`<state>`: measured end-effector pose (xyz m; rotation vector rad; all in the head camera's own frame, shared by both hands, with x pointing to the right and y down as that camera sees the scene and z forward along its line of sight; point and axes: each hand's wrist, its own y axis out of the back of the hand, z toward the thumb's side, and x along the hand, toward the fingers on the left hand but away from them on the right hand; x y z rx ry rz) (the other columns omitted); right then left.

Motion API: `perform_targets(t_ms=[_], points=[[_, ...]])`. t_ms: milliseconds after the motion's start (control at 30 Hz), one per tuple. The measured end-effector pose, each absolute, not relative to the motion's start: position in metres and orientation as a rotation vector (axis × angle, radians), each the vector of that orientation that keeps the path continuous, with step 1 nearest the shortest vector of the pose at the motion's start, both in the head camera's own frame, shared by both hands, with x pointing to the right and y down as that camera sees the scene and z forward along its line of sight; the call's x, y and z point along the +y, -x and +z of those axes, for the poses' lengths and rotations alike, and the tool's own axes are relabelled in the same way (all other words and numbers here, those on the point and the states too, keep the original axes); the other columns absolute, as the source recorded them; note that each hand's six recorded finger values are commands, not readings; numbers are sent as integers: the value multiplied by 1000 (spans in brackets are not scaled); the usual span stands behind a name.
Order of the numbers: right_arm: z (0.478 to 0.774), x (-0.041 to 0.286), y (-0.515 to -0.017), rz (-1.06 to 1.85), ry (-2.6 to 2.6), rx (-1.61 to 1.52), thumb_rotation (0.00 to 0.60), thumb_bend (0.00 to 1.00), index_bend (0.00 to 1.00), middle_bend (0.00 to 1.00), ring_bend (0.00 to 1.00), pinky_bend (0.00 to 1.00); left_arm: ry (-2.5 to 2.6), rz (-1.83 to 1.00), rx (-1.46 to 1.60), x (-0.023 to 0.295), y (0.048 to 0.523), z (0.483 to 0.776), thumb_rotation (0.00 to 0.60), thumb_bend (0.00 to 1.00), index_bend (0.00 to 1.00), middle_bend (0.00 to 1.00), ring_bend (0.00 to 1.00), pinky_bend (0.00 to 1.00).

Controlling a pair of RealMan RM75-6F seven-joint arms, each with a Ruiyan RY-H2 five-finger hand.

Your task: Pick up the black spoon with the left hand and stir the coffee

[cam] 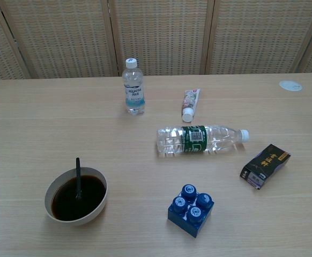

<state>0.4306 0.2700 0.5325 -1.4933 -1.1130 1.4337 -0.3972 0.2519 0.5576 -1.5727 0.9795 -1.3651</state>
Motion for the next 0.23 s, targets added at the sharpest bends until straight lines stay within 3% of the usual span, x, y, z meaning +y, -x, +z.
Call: perform_targets(t_ms=[233], points=[[533,270,-428,1432,1501,-1095,600,199,216,99,0,0,1597,-1391,989,267,407,558,600,141,0,0,0,0]])
